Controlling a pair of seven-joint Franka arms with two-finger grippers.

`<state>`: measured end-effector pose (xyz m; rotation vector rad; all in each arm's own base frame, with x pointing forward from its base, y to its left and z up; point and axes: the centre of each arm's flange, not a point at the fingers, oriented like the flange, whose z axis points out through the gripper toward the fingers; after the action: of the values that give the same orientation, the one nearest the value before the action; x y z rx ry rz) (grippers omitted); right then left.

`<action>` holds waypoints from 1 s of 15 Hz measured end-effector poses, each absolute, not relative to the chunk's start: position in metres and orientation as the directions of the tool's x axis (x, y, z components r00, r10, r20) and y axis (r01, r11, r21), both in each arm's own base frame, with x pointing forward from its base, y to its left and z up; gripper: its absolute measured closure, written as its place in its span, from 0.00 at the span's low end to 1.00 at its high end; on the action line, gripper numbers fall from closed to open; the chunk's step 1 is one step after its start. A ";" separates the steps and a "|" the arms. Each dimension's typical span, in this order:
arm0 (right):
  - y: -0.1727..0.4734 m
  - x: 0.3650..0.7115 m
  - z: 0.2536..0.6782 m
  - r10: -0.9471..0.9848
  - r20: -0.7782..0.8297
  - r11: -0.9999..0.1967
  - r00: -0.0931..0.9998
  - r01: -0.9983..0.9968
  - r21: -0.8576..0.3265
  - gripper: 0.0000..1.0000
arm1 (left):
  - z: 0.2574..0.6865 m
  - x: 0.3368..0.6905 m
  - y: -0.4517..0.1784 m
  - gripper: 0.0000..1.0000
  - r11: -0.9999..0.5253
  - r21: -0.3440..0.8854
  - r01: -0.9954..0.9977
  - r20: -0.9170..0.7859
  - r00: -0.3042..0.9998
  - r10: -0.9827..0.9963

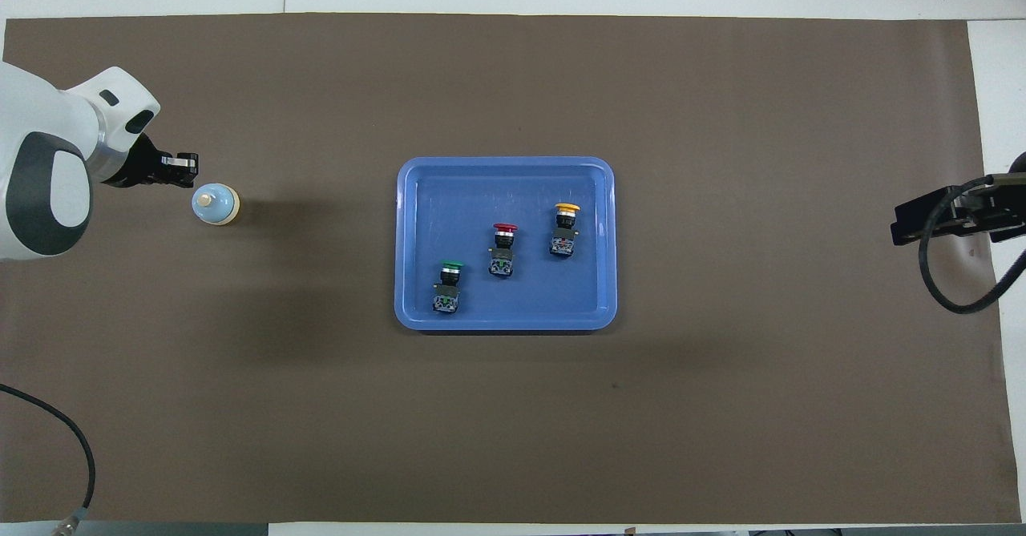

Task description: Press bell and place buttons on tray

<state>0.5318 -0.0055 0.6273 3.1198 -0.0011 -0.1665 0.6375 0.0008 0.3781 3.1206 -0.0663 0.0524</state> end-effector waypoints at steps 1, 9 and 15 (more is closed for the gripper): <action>-0.005 0.531 0.629 -0.001 -0.103 -1.000 0.995 0.001 0.019 0.00 | 0.372 0.638 0.001 0.99 -0.999 0.020 -0.043 0.026 0.999 -0.042; -0.002 0.532 0.627 0.004 -0.097 -1.000 0.995 0.007 0.021 0.00 | 0.351 0.632 0.004 0.99 -0.999 0.019 -0.037 0.029 0.999 -0.037; -0.001 0.532 0.625 0.006 -0.100 -1.000 0.995 0.009 0.021 0.00 | 0.340 0.623 0.005 0.99 -0.999 0.015 -0.034 0.081 0.996 -0.033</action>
<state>0.5319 -0.0014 0.6253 3.1167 0.0118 -0.1563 0.6232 0.0053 0.3395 3.1224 -0.0519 0.1258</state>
